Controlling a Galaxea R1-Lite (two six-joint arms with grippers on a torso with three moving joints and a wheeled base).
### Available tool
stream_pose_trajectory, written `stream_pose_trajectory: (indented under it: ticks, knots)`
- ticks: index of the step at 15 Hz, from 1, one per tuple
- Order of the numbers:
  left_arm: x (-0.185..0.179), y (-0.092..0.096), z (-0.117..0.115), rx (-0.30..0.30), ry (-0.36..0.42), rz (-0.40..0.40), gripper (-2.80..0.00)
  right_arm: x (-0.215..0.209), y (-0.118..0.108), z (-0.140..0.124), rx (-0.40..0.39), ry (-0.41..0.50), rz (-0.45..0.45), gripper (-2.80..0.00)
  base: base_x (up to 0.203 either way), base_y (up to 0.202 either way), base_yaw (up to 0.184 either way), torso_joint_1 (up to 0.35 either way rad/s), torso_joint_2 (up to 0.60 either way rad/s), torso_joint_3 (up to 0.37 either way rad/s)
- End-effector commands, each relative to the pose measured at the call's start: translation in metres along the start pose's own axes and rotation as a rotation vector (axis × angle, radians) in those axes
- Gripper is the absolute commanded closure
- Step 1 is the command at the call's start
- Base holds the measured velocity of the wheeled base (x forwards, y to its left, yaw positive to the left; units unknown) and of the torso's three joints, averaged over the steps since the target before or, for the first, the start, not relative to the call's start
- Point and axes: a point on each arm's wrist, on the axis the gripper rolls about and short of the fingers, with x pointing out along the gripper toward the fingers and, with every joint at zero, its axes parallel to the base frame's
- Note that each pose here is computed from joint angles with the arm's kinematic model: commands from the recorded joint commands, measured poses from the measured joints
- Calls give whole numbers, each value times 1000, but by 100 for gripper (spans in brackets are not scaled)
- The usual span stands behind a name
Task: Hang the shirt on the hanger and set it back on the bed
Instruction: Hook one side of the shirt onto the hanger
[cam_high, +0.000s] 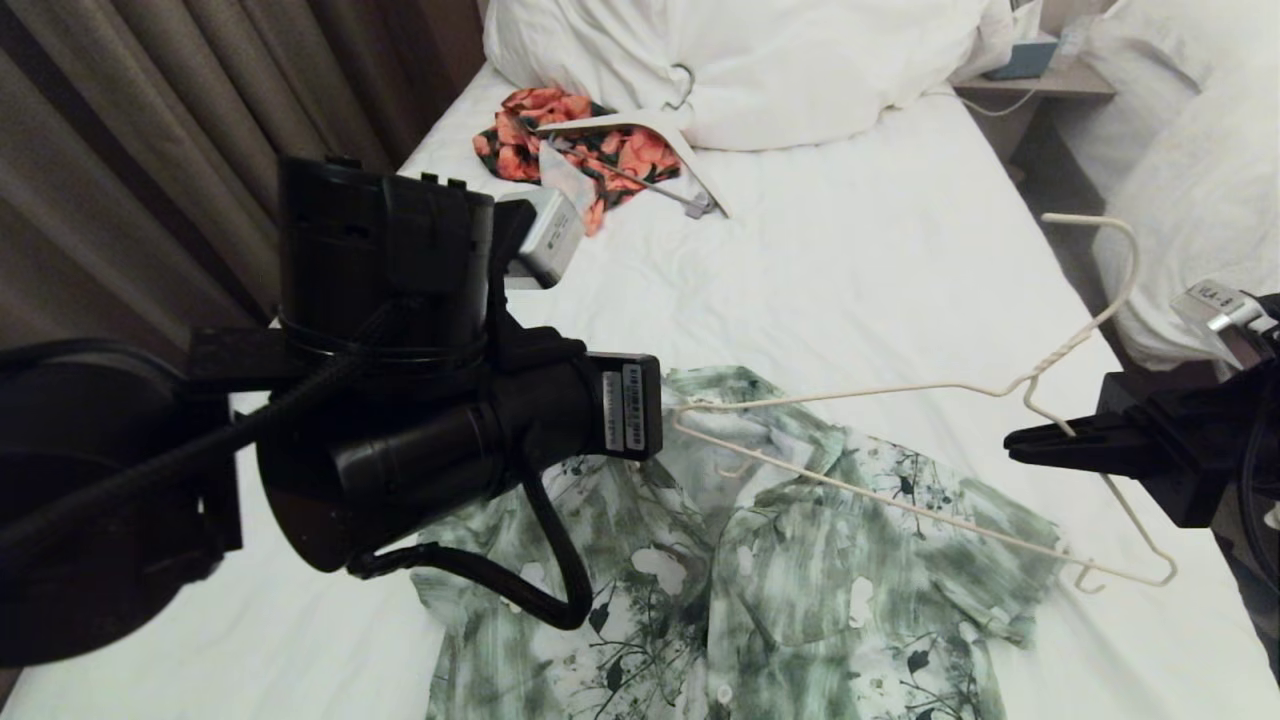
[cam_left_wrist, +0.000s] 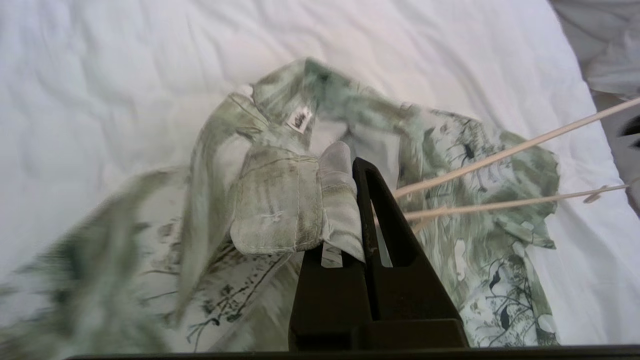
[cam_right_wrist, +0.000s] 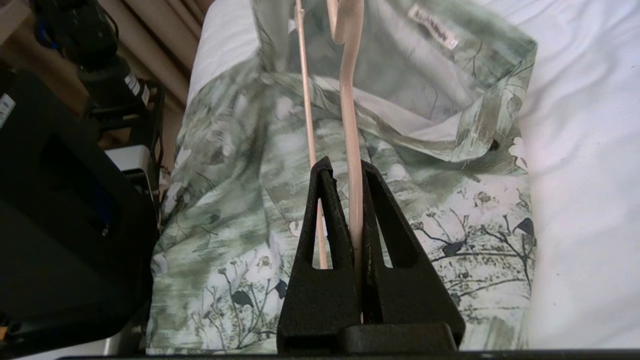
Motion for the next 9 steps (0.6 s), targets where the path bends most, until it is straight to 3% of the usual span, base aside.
stream_pose_trajectory:
  ticks: [1,6,9]
  knots:
    - [-3,-5,6,18,-24,-13,0,7,-5,-5,9,9,19,0,0,0,0,0,0,0]
    - [2,-20,8,50,-11,-47,0,24,-15,-5,-2,21,61,0,0,0,0,0,0,0]
    - [7,-48,11,67,-7,-114,0,25,-15,-4,-6,21,66,0,0,0,0,0,0,0]
